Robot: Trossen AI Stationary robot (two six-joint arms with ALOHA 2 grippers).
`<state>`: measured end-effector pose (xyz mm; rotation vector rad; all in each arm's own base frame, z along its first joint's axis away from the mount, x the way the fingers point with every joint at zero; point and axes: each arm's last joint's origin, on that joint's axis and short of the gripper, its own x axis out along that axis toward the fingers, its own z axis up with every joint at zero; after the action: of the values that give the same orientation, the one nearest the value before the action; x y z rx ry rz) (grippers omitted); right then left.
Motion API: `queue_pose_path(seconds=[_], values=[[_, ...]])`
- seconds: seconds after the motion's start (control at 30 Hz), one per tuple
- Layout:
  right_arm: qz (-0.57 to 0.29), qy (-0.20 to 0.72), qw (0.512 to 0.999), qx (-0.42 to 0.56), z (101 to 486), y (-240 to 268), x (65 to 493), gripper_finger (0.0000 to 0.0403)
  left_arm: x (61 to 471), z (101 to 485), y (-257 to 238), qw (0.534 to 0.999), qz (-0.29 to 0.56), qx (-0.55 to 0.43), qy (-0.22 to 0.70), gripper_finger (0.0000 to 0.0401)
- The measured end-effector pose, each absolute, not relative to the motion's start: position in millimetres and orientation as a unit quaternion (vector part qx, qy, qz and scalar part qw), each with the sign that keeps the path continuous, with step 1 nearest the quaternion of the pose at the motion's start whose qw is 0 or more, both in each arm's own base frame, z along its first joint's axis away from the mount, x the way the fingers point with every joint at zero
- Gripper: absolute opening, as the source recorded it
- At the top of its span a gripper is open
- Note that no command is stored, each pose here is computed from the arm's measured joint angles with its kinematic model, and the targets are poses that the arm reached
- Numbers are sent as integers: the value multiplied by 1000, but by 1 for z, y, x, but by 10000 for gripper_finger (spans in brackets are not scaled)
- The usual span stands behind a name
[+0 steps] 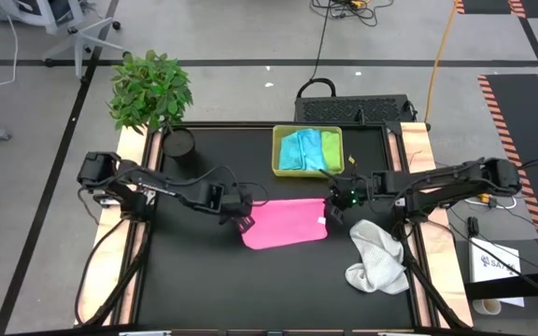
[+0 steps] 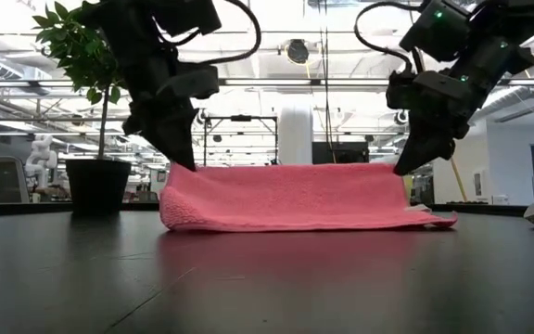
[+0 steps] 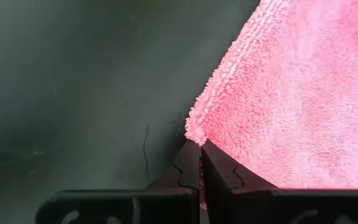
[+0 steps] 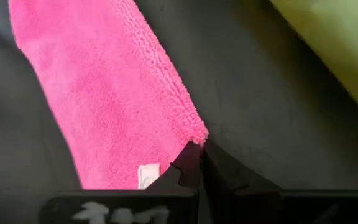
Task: Fold microfiber towels
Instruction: Fold the pink microfiber cloth
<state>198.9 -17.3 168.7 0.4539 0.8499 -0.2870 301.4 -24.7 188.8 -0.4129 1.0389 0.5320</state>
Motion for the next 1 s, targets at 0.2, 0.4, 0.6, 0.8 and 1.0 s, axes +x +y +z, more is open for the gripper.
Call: queue_pose_path(seconds=[0.2, 0.4, 0.6, 0.8, 1.0], values=[[-140, 408, 880, 199, 169, -11, 199, 0, 303, 194, -45, 832, 228, -176, 475, 3], [-136, 408, 881, 199, 169, -8, 199, 0, 311, 214, -68, 856, 197, -163, 449, 2], [-124, 408, 884, 192, 169, 5, 200, 0, 308, 215, -90, 859, 184, -170, 446, 2], [-110, 406, 892, 167, 169, 29, 197, 0, 302, 215, -108, 862, 189, -180, 434, 2], [-115, 401, 894, 161, 169, 43, 194, 0, 299, 217, -125, 871, 171, -194, 417, 2]])
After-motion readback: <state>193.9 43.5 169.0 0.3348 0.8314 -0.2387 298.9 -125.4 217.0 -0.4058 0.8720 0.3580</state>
